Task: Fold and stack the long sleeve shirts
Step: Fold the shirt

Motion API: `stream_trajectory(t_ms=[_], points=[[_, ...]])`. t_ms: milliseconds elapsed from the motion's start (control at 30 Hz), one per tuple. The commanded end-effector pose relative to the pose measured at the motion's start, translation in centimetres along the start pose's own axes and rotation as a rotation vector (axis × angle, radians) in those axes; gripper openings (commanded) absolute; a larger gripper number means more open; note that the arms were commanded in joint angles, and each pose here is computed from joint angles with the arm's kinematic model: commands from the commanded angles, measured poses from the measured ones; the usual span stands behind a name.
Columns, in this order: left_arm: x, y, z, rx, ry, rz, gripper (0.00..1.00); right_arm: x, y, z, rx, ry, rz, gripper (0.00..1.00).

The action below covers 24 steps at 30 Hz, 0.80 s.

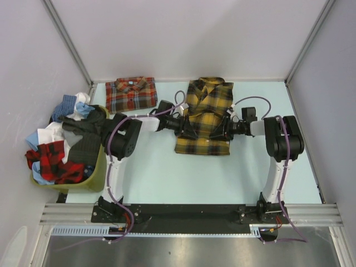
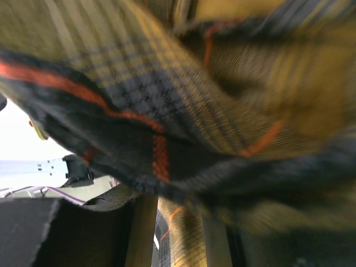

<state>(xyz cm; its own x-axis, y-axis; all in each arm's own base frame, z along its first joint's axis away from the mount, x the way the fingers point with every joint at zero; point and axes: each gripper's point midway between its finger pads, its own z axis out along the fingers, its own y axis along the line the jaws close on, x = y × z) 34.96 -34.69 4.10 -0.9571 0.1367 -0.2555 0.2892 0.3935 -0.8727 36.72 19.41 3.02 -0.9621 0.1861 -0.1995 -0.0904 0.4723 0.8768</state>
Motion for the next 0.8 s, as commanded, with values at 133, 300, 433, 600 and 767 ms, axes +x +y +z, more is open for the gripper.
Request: stream_trajectory(t_ms=[133,300,433,600,767], points=[[1.1,-0.9,-2.9,-0.016,-0.049,0.066,0.48,-2.6,4.4,-2.1,-0.022,-0.054,-0.194,0.38],[-1.5,-5.0,-4.1,0.054,-0.089,0.228,0.49,-4.8,6.0,-3.5,-0.03,-0.11,-0.271,0.37],[-3.5,-4.5,-3.3,0.049,-0.102,0.214,0.49,-6.9,4.0,-3.1,-0.009,-0.13,-0.254,0.36],[-7.1,-2.1,-2.3,-0.007,-0.149,0.15,0.49,-9.8,0.8,-1.9,0.043,-0.138,-0.232,0.36],[-9.8,2.0,-3.0,-0.062,-0.213,0.114,0.56,-12.7,-1.0,-0.6,0.062,-0.165,-0.244,0.36]])
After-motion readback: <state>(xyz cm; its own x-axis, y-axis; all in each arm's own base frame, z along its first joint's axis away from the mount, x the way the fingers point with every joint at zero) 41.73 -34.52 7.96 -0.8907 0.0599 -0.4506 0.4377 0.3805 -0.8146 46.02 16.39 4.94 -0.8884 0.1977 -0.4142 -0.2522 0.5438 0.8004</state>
